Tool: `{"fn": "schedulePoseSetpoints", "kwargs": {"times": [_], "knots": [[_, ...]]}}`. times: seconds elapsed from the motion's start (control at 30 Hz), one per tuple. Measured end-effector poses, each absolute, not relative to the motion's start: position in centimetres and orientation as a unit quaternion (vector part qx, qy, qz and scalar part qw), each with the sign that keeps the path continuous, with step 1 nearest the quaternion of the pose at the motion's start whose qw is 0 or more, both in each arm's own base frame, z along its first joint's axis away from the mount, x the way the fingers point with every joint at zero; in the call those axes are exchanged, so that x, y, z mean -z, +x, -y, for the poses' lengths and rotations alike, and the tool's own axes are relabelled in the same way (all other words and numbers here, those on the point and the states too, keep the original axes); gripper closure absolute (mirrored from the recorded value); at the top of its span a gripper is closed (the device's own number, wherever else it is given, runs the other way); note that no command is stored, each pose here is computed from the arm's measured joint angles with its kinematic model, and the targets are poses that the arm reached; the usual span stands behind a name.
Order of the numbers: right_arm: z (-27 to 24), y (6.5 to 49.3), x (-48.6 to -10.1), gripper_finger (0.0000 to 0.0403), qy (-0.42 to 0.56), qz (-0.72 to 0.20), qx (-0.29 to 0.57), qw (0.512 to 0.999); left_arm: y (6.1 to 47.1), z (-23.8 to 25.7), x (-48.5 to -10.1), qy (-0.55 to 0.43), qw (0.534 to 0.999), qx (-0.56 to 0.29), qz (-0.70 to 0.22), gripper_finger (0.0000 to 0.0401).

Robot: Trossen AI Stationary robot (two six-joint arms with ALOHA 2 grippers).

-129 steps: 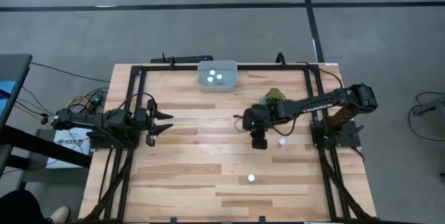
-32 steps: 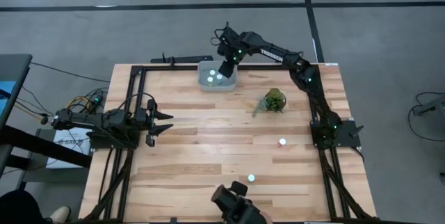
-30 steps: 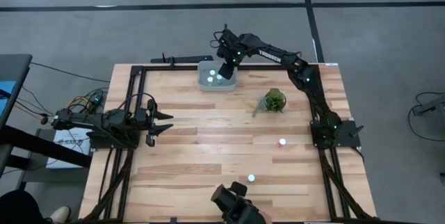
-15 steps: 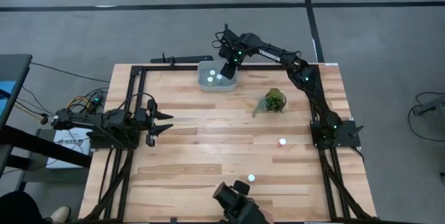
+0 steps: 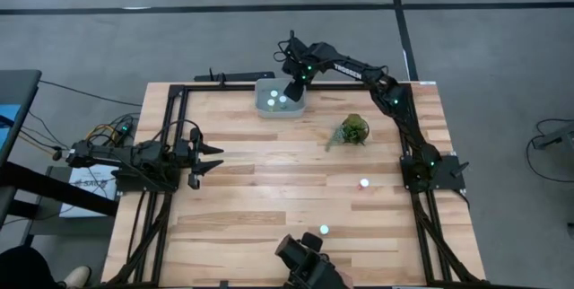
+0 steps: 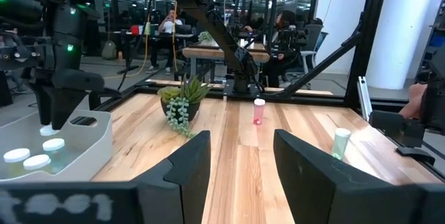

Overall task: Pick and place pill bottles into a basket
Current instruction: Put the yellow medicine bottle in the gray bin, then put the blue medicine bottle in the gray bin

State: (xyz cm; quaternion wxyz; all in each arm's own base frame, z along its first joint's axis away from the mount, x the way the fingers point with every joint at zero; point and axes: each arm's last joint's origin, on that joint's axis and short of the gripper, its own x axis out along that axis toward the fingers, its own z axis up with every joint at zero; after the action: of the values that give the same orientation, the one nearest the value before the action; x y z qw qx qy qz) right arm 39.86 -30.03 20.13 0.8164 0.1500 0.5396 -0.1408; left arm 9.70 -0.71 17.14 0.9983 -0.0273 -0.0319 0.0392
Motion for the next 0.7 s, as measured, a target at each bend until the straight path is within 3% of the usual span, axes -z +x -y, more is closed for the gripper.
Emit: {"fn": "schedulePoseSetpoints", "kwargs": {"times": [0.33,0.7], "knots": [[29.1,40.4,-20.6,0.0211,0.137,-0.538,0.127,0.822,9.7,0.7,-17.1,-0.025,0.998,-0.039,0.032,0.0255],[27.6,39.7,-25.7,0.0227,0.113,-0.499,0.129,0.849,9.7,0.7,-17.1,-0.028,0.998,-0.039,0.032,0.0255]]}}
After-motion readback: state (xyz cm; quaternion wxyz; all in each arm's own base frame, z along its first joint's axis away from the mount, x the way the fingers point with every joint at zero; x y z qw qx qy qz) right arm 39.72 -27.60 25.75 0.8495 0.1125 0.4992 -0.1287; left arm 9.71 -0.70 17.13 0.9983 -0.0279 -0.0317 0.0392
